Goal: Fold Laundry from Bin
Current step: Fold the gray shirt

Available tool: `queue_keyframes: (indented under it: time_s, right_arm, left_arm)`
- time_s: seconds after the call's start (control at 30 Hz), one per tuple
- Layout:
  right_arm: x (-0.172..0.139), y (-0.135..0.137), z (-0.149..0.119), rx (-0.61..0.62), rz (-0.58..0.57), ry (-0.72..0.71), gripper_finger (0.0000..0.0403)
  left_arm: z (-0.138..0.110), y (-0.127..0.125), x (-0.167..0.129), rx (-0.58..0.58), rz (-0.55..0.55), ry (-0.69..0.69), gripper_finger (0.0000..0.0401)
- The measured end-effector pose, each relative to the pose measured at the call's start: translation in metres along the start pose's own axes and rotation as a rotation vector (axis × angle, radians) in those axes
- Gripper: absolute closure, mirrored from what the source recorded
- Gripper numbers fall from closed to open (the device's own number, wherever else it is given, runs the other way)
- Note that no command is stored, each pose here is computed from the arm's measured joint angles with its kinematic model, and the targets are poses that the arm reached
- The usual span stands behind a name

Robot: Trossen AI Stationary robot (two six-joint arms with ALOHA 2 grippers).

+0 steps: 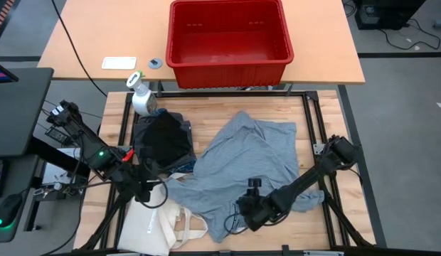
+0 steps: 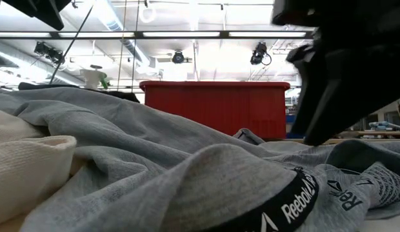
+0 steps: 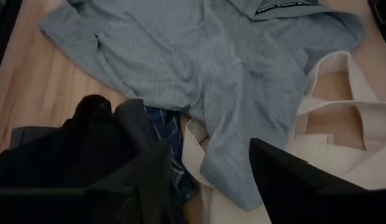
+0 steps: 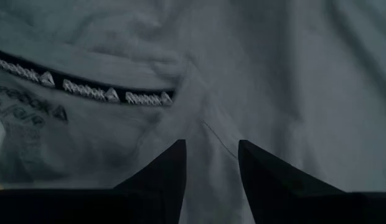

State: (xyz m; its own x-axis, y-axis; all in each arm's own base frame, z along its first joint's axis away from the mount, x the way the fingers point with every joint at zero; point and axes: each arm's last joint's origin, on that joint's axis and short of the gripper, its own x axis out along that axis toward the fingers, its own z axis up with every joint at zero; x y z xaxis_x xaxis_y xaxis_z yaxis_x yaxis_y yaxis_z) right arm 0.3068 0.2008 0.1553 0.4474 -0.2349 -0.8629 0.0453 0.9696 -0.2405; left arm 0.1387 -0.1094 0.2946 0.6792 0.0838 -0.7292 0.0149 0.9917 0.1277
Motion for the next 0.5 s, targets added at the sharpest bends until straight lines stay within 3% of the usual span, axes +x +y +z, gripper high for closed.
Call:
queue_keyframes:
  time_s: [0.5]
  right_arm:
    - [0.025, -0.017, 0.02, -0.032, 0.129, -0.009, 0.0255]
  left_arm:
    - [0.0, 0.001, 0.001, 0.0, 0.004, 0.004, 0.0191]
